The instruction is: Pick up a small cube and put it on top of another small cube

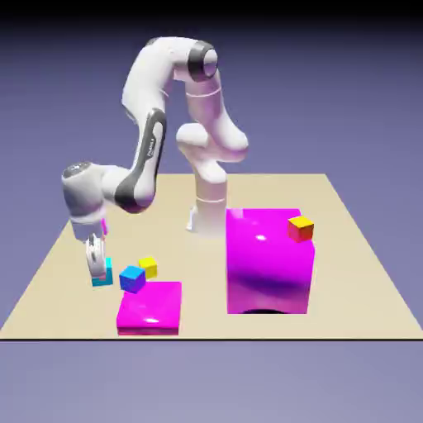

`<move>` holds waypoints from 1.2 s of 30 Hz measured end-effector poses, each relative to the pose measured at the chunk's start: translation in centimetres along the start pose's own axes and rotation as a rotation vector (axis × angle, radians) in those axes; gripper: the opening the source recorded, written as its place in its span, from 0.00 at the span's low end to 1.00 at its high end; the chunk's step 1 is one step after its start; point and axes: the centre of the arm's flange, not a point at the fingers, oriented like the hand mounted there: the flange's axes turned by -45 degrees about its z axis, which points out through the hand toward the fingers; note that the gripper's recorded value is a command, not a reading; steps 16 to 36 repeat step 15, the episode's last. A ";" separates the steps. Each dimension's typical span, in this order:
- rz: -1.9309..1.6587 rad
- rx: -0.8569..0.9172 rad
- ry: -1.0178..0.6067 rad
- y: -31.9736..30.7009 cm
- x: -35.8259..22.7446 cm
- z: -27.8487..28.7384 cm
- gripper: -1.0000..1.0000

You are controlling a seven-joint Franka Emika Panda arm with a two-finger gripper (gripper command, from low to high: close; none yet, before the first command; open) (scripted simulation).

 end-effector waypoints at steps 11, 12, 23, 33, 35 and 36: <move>0.031 -0.059 -0.024 1.0 -4.9 1.4 0.00; 0.033 -0.059 -0.024 1.2 -4.8 3.0 0.00; 0.034 -0.061 -0.024 1.3 -4.9 3.5 1.00; 0.034 -0.061 -0.024 1.3 -4.9 3.5 1.00; 0.034 -0.061 -0.024 1.3 -4.9 3.5 1.00; 0.034 -0.061 -0.024 1.3 -4.9 3.5 1.00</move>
